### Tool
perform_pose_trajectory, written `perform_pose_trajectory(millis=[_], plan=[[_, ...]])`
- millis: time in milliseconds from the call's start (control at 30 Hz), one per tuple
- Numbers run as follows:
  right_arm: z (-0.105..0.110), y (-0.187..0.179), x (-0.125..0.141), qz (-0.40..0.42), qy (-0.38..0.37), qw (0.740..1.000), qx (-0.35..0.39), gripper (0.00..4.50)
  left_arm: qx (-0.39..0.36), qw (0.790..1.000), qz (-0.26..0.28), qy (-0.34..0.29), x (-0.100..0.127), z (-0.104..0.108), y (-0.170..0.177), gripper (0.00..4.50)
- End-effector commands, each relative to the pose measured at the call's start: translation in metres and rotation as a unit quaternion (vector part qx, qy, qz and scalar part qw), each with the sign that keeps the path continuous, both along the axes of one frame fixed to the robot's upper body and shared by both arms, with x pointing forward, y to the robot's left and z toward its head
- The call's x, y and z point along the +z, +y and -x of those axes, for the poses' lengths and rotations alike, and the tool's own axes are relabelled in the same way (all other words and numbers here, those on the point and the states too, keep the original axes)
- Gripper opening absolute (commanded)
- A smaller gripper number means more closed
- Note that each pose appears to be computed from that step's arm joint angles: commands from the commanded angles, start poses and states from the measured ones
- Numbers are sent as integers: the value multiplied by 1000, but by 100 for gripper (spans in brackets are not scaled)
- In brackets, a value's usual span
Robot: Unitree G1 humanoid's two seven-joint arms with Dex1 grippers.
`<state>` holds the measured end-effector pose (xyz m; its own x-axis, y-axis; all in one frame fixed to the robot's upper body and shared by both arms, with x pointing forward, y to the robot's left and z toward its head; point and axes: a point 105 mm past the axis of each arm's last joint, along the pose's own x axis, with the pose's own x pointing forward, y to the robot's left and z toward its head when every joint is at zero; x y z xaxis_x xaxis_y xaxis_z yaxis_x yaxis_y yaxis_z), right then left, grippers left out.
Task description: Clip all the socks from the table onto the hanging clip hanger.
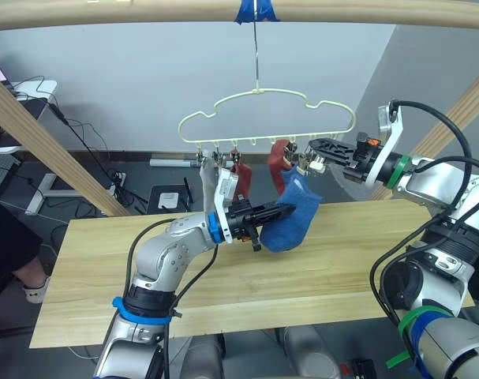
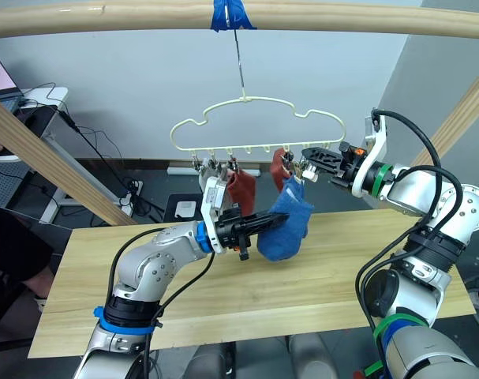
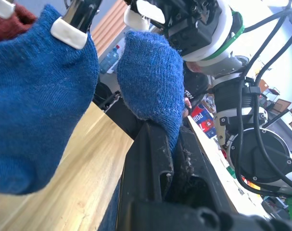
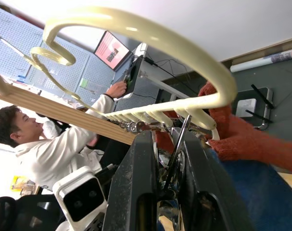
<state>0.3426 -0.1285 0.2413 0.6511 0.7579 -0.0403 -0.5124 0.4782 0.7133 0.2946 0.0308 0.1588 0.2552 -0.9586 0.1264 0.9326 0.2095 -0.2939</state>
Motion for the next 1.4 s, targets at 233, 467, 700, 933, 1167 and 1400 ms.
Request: perform_pose_trajectory(millis=[233, 467, 700, 933, 1167, 1400], plan=[[13, 9, 16, -22, -23, 999, 17, 24, -15, 999, 8, -36, 11, -10, -16, 1], [18, 10, 16, -23, -7, 1000, 12, 24, -17, 999, 14, -45, 17, -16, -22, 1], [21, 13, 14, -19, 5, 1000, 10, 24, -18, 998, 17, -53, 22, -21, -26, 1], [20, 14, 12, -14, 9, 1000, 5, 24, -30, 997, 38, -64, 32, -18, -29, 1], [19, 13, 12, -9, 9, 1000, 1, 24, -35, 996, 39, -70, 35, -17, -29, 1], [18, 13, 12, -6, 6, 1000, 2, 59, -38, 996, 36, -72, 34, -17, -30, 0]])
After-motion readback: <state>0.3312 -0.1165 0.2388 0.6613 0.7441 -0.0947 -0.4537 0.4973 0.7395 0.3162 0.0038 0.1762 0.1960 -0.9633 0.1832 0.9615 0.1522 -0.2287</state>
